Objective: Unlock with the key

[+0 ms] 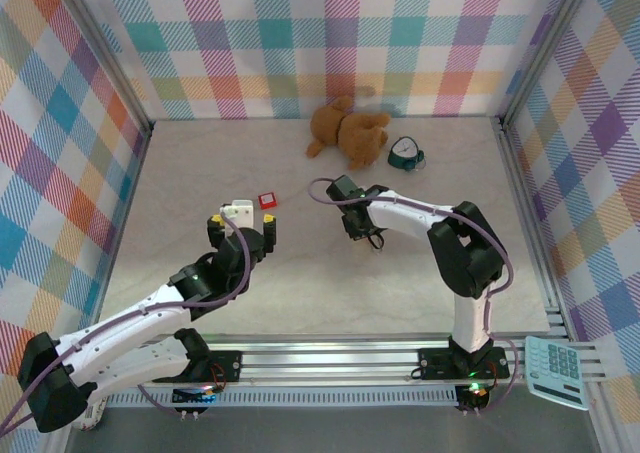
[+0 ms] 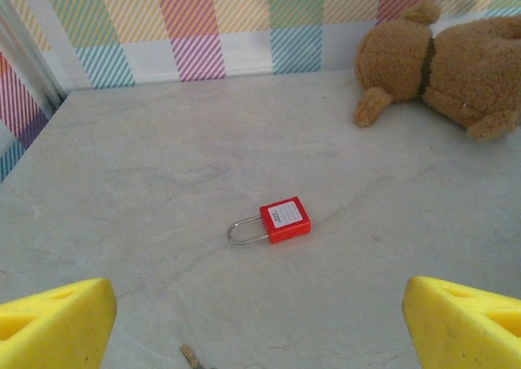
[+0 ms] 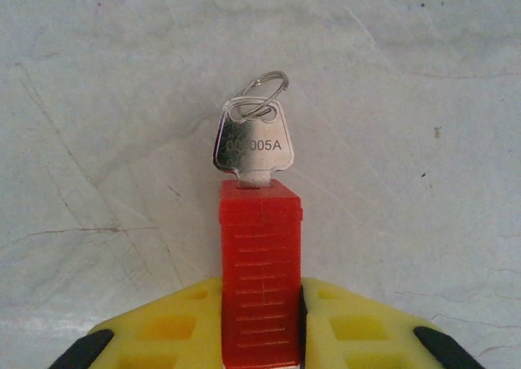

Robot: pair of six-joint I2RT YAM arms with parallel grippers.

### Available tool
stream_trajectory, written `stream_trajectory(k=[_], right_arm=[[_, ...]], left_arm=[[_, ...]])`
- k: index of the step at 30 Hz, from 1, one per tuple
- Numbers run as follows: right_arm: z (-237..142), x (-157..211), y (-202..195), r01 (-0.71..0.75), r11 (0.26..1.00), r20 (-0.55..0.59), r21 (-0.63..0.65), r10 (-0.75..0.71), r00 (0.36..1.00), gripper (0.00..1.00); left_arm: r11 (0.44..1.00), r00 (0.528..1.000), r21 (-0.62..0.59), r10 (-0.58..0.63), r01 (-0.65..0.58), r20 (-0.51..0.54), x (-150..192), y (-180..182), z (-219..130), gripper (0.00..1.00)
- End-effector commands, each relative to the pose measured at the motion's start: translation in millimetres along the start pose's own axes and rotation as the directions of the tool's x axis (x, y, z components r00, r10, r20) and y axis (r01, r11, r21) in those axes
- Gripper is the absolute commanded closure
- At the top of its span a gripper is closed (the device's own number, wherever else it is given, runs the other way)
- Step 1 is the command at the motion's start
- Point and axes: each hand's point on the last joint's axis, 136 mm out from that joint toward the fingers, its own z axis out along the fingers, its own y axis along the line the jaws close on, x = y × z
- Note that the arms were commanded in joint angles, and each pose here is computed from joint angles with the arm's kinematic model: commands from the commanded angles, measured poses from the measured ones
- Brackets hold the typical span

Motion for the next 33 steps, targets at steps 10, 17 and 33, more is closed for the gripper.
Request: stream_trajectory(k=[10,17,33], right_arm=[[8,9,9,0.223,0.919,-0.015,0.325,-0.231,0.973,0.78],[5,14,39,0.272,0.906,-0.014,0.325,-0.283,0.959,0.69],[-46,13,87,0.176,0.983,0.056,-0.055,-0.173,0.983,0.31]], left_arm=[[0.999,0.999,-0.019,-0.032,0.033,0.033,2,11,-2,0.1],[0.997,0.997,-0.043,-0.057,0.06,0.057,-1,21,-7,0.1],[0.98,0.982,-0.125,-0.136,0.152,0.131,-38,59,-33,0.06]])
